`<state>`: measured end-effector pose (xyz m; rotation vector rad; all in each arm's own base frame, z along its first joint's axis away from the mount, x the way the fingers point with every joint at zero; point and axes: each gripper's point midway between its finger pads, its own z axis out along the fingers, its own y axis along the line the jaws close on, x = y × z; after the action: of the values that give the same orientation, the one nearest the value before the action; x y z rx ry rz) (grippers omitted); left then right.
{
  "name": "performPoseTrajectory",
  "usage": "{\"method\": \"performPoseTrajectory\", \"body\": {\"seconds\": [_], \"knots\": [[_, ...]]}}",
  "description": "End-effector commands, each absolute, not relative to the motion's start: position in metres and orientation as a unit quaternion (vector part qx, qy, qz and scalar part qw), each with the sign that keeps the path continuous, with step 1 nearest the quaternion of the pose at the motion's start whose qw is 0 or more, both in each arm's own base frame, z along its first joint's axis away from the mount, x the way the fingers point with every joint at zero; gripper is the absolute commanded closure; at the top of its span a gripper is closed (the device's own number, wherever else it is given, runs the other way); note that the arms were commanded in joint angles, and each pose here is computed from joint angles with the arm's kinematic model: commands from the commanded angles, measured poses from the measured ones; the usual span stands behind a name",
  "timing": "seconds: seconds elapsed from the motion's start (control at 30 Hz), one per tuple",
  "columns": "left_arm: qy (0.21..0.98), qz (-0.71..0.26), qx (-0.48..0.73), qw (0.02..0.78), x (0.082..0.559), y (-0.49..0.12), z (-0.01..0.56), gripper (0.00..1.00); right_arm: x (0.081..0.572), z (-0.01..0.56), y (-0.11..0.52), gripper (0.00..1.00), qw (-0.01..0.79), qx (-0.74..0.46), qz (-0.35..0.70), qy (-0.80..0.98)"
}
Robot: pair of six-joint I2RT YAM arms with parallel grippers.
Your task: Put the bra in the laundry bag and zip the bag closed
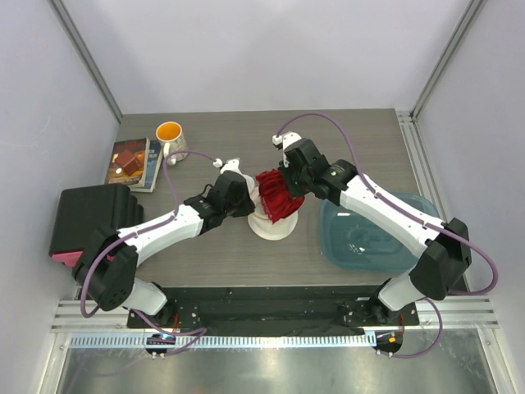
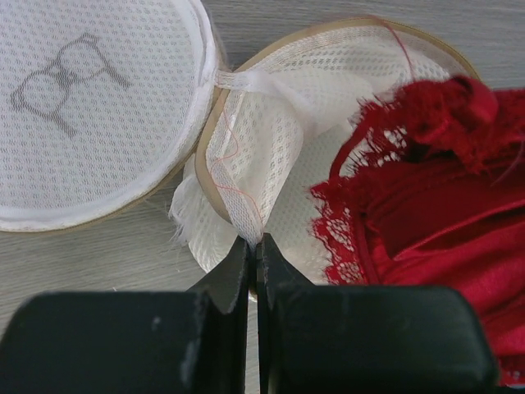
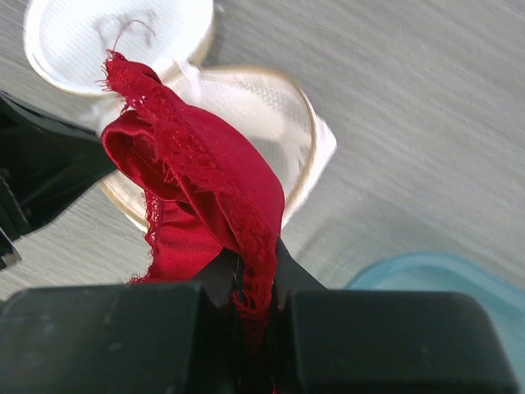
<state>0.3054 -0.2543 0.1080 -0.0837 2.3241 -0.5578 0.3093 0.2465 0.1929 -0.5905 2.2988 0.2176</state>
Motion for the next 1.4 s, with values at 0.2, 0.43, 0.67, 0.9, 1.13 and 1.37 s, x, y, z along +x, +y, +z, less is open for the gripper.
{"method": "performPoseTrajectory", "body": {"seconds": [0.2, 0.43, 0.67, 0.9, 1.13, 1.37], "knots": [[0.875, -0.265, 0.008, 0.406, 0.313, -0.274, 0.156, 1.0, 0.345, 0.197, 0.269, 0.99, 0.419, -0.286, 0.064, 0.859], [0.87, -0.28, 0.016, 0.407, 0.315, -0.282, 0.168, 1.0, 0.351, 0.201, 0.275, 0.99, 0.49, -0.287, 0.089, 0.818], [0.87, -0.257, 0.026, 0.419, 0.323, -0.278, 0.175, 1.0, 0.335, 0.186, 0.263, 0.99, 0.483, -0.298, 0.074, 0.82], [0.884, -0.223, 0.049, 0.408, 0.329, -0.277, 0.166, 1.0, 0.319, 0.185, 0.243, 0.99, 0.482, -0.271, 0.015, 0.833], [0.89, -0.207, 0.068, 0.401, 0.334, -0.279, 0.162, 1.0, 0.317, 0.181, 0.226, 0.99, 0.483, -0.275, -0.041, 0.83], [0.893, -0.18, 0.066, 0.408, 0.342, -0.272, 0.16, 1.0, 0.302, 0.178, 0.224, 0.99, 0.468, -0.285, -0.024, 0.836]]}}
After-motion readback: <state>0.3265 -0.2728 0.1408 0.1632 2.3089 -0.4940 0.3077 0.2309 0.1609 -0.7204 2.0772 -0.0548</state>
